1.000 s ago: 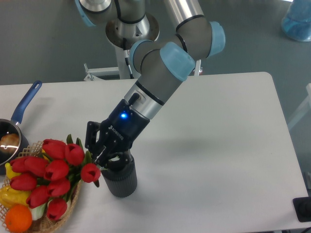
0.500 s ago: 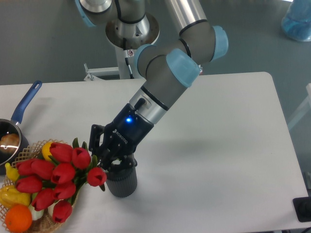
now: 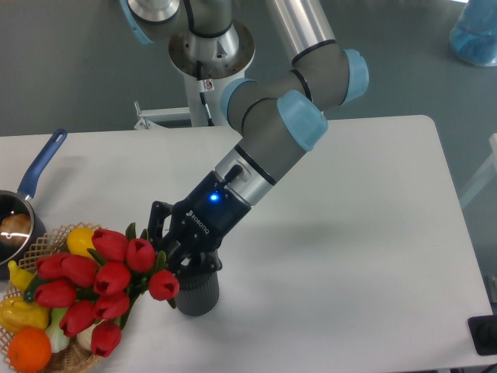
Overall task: Insert the flowers into the vase
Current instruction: 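Lift and tilt the tulips upright above the vase opening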
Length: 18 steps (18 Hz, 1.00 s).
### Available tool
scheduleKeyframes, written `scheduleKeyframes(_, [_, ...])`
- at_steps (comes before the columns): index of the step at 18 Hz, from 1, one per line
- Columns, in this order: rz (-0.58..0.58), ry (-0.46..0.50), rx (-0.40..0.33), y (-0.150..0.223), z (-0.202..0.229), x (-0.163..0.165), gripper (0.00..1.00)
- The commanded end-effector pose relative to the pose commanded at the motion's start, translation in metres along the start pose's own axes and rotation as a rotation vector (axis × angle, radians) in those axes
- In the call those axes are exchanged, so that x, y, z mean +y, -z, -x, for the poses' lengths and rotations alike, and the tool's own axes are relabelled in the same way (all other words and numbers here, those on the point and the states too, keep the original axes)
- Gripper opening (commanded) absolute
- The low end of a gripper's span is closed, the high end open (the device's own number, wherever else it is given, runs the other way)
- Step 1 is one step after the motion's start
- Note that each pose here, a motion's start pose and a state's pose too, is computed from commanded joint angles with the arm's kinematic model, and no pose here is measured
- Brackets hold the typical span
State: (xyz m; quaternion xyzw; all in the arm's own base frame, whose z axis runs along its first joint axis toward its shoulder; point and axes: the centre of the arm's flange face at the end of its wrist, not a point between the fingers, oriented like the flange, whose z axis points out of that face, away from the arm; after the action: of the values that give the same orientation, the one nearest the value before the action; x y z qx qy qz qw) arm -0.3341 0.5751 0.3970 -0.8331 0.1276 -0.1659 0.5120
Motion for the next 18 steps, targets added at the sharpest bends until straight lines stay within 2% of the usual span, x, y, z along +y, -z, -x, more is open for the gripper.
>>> scheduleKeyframes(6, [-0.025, 0.032, 0.022, 0.005, -0.001, 0.016, 0.22])
scheduleKeyframes(10, [-0.092, -0.063, 0.041, 0.018, 0.005, 0.015, 0.24])
scheduleKeyframes(18, [-0.100, -0.103, 0.049, 0.016, 0.008, 0.027, 0.24])
